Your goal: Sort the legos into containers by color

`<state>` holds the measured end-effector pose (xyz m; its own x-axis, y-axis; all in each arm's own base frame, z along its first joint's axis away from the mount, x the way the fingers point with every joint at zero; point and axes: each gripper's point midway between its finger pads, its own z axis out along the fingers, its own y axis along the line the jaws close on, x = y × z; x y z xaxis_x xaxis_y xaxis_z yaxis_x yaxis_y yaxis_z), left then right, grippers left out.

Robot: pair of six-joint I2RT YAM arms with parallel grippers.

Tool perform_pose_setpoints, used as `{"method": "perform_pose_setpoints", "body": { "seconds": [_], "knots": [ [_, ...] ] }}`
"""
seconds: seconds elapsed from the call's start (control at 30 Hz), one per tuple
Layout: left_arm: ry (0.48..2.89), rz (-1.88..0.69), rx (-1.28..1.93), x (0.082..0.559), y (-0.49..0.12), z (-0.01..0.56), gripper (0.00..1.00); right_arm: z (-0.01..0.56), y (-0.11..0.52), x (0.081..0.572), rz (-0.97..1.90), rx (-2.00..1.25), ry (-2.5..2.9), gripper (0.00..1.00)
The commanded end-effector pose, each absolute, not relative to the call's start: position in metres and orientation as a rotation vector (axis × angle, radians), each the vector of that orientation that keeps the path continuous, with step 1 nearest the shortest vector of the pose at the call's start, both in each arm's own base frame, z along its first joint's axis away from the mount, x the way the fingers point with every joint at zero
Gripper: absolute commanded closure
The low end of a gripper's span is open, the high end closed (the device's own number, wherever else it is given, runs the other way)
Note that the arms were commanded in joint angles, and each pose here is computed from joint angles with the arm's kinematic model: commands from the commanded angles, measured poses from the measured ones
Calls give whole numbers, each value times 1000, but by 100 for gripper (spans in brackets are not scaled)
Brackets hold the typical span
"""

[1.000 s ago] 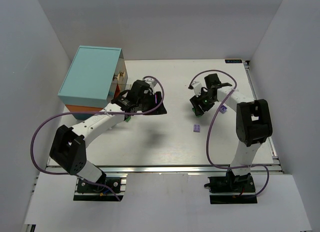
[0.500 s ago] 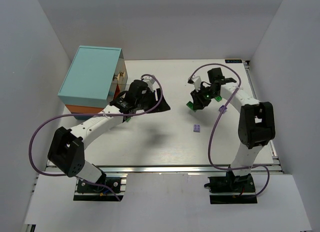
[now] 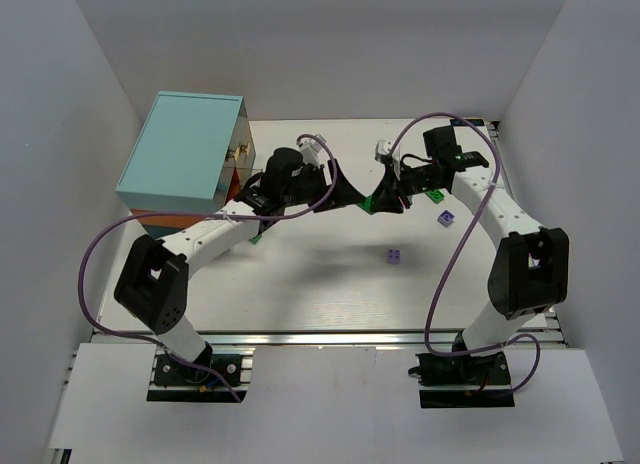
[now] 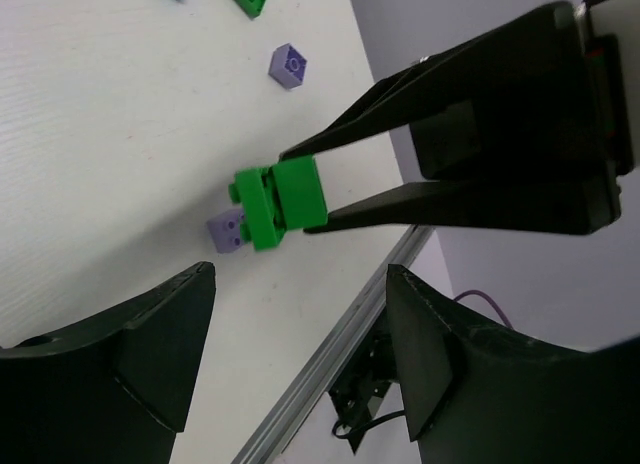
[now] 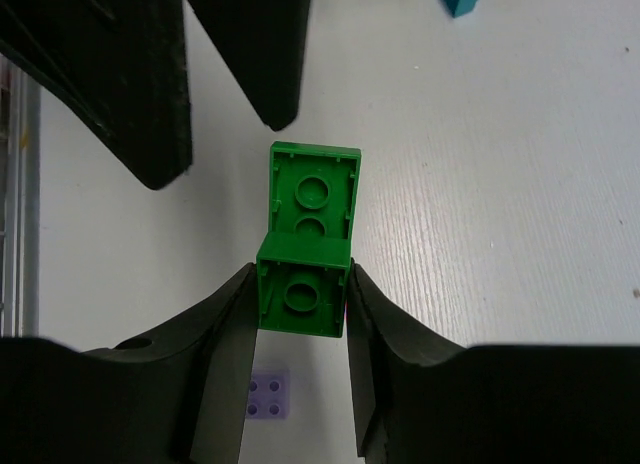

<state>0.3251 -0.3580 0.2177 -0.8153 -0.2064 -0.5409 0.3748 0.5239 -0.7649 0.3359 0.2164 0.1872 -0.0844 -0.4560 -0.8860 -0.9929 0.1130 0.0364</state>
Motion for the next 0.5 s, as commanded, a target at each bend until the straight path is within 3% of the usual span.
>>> {"method": "perform_pose_setpoints", "body": {
  "seconds": [0.0, 0.2, 0.27, 0.33, 0.47],
  "knots": [
    [2065, -1395, 177, 327, -369, 256, 21, 211, 225, 319, 959, -1497, 1486, 100],
    [2082, -1394, 177, 330, -371, 251, 23, 221, 232, 307, 973, -1519, 1411, 100],
    [2100, -1392, 179, 327, -374, 247, 30, 226, 233, 305, 980, -1518, 1390, 100],
    [2105, -1398, 182, 325, -374, 244, 46, 228, 235, 304, 982, -1520, 1379, 100],
    [2126, -1390, 178, 325, -374, 238, 53, 234, 237, 301, 985, -1522, 1357, 100]
  ]
}}
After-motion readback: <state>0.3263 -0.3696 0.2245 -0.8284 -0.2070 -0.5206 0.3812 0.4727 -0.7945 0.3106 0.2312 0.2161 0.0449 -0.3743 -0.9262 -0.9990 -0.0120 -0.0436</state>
